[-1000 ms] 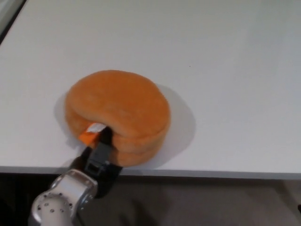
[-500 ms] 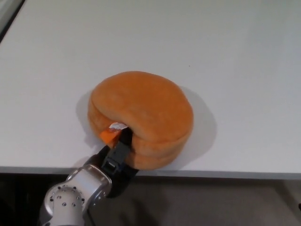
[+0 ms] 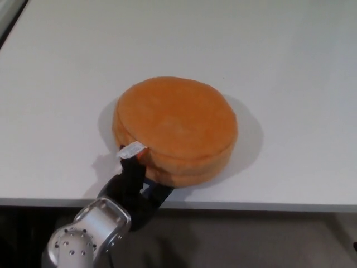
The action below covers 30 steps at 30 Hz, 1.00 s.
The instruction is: A soft plate is kept in the center of the table close to the robot and the robot uses its left hand to pick up the plate, turns it upside down and places it back on the table
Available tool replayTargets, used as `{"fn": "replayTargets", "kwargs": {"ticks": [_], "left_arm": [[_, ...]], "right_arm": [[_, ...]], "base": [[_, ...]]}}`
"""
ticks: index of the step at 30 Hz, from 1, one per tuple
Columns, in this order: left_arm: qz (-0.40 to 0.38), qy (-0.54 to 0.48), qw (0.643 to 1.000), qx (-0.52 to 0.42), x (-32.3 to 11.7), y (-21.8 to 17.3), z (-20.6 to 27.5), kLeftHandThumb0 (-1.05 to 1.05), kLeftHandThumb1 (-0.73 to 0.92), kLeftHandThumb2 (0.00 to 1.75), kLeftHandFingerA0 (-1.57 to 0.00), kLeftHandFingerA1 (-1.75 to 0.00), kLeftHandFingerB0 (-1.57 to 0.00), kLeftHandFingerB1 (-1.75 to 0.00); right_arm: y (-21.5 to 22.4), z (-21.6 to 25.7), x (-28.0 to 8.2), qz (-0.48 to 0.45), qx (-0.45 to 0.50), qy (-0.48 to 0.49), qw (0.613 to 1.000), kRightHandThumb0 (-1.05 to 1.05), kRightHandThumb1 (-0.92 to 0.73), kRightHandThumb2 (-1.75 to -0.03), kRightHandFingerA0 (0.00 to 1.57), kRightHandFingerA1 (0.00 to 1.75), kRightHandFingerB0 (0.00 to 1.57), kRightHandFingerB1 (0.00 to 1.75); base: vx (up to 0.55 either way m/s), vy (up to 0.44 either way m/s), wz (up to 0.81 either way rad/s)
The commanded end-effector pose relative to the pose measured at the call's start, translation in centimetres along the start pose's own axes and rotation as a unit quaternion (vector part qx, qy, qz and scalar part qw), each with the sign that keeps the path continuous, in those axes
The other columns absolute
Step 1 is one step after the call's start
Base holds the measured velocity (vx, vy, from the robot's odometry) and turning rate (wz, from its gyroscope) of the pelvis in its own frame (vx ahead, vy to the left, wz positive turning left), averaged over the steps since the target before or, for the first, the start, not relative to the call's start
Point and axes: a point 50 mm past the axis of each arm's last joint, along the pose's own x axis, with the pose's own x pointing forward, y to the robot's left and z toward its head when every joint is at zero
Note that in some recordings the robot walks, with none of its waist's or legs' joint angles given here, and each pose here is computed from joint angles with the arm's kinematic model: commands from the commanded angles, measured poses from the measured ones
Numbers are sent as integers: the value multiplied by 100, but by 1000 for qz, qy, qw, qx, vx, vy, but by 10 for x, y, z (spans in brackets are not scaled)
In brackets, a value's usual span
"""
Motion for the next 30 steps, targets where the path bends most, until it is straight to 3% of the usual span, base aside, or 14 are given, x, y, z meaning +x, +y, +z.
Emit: {"fn": "replayTargets", "kwargs": {"ticks": [1,2,9,10,16,30], "left_arm": [[32,19,999,15,-6,25,3,-105,92,77,0,0,0,0],[30,14,999,22,-9,27,8,-101,80,107,0,-10,0,0],[13,4,996,89,-26,23,41,-102,80,105,0,-13,0,0],[12,4,994,105,-30,23,45,-103,81,106,0,-13,0,0],[6,29,976,215,-57,22,57,-104,81,107,0,-12,0,0],[-36,64,946,316,-111,30,67,-104,80,106,0,-12,0,0]], "right_arm": [[-3,0,0,5,-2,2,1000,-81,-75,-106,29,54,9,46],[-2,0,0,6,-3,3,1000,-81,-75,-106,29,54,10,46],[-4,1,3,5,-15,2,1000,-80,-74,-107,30,54,11,46],[-3,1,3,6,-16,1,1000,-79,-90,-67,36,43,16,34],[-4,2,1,8,-8,6,1000,-79,-90,-67,36,44,16,35],[-2,1,1,12,-8,12,1000,-80,-90,-67,37,44,17,34]], "base": [[0,0,0],[0,0,0],[0,0,0],[0,0,0],[0,0,0],[0,0,0]]}}
